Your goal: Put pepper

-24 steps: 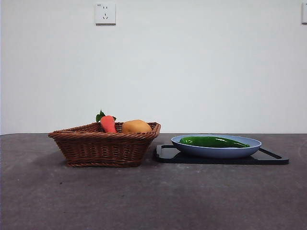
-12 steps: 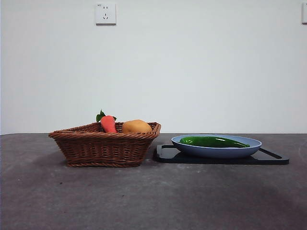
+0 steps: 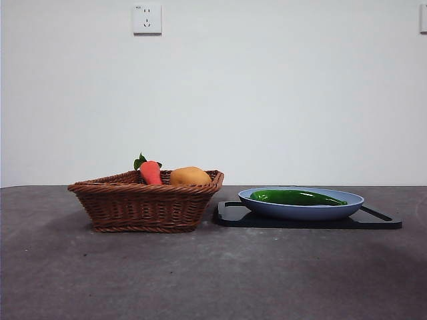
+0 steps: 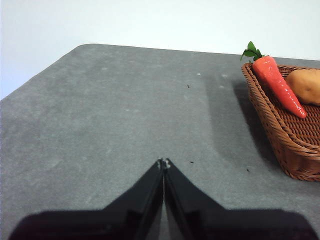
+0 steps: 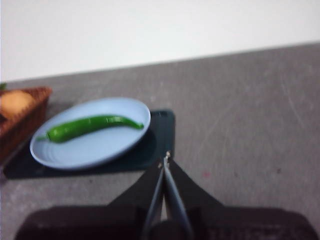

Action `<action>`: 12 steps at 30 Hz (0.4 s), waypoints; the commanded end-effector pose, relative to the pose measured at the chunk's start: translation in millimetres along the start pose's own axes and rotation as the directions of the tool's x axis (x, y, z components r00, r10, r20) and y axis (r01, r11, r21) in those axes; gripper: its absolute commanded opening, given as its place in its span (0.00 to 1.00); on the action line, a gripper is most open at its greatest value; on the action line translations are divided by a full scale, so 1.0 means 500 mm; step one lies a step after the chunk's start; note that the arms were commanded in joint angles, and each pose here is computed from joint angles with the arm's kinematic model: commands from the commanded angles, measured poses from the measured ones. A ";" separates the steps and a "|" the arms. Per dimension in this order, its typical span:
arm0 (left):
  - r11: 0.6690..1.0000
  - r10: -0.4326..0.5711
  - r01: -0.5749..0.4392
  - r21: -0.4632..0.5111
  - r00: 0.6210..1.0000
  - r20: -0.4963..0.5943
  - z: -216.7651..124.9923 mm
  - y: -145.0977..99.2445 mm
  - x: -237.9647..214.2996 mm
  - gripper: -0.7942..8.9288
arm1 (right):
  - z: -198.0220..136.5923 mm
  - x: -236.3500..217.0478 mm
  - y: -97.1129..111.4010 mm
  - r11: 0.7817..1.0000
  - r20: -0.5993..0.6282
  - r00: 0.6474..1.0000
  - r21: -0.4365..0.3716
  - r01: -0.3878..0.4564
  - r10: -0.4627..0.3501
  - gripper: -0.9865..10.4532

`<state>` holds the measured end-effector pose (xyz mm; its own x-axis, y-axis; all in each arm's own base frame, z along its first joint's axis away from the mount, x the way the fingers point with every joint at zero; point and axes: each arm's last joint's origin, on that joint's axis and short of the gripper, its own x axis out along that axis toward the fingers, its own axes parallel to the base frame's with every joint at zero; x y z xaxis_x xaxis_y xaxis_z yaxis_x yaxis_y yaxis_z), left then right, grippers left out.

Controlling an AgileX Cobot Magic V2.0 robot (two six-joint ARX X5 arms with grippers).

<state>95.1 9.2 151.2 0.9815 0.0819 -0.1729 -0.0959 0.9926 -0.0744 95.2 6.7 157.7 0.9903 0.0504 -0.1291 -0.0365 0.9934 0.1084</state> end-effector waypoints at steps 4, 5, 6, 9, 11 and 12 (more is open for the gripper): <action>1.000 -0.005 0.005 -0.008 1.000 -0.001 -0.005 0.001 0.002 0.09 | -0.015 0.003 -0.002 1.000 -0.029 1.000 0.028 0.008 -0.008 0.10; 1.000 -0.005 0.005 -0.008 1.000 -0.001 -0.005 0.001 0.002 0.09 | -0.015 0.003 -0.002 1.000 -0.030 1.000 0.028 0.008 -0.008 0.10; 1.000 -0.005 0.005 -0.008 1.000 -0.001 -0.005 0.001 0.002 0.09 | -0.015 0.003 -0.002 1.000 -0.029 1.000 0.028 0.008 -0.008 0.10; 1.000 -0.005 0.005 -0.008 1.000 -0.001 -0.005 0.001 0.002 0.09 | -0.013 0.003 -0.002 1.000 -0.022 1.000 0.027 0.008 -0.008 0.10; 1.000 -0.005 0.005 -0.008 1.000 -0.001 -0.005 0.001 0.002 0.09 | -0.013 0.003 -0.002 1.000 -0.020 1.000 0.027 0.008 -0.008 0.10; 1.000 -0.005 0.005 -0.008 1.000 -0.001 -0.005 0.001 0.002 0.09 | -0.013 0.003 -0.002 1.000 -0.020 1.000 0.027 0.008 -0.008 0.10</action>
<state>95.1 9.2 151.2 0.9815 0.0819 -0.1729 -0.0959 0.9926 -0.0744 95.8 6.7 151.4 0.9867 0.0502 -0.1548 -0.0307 0.9916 0.1256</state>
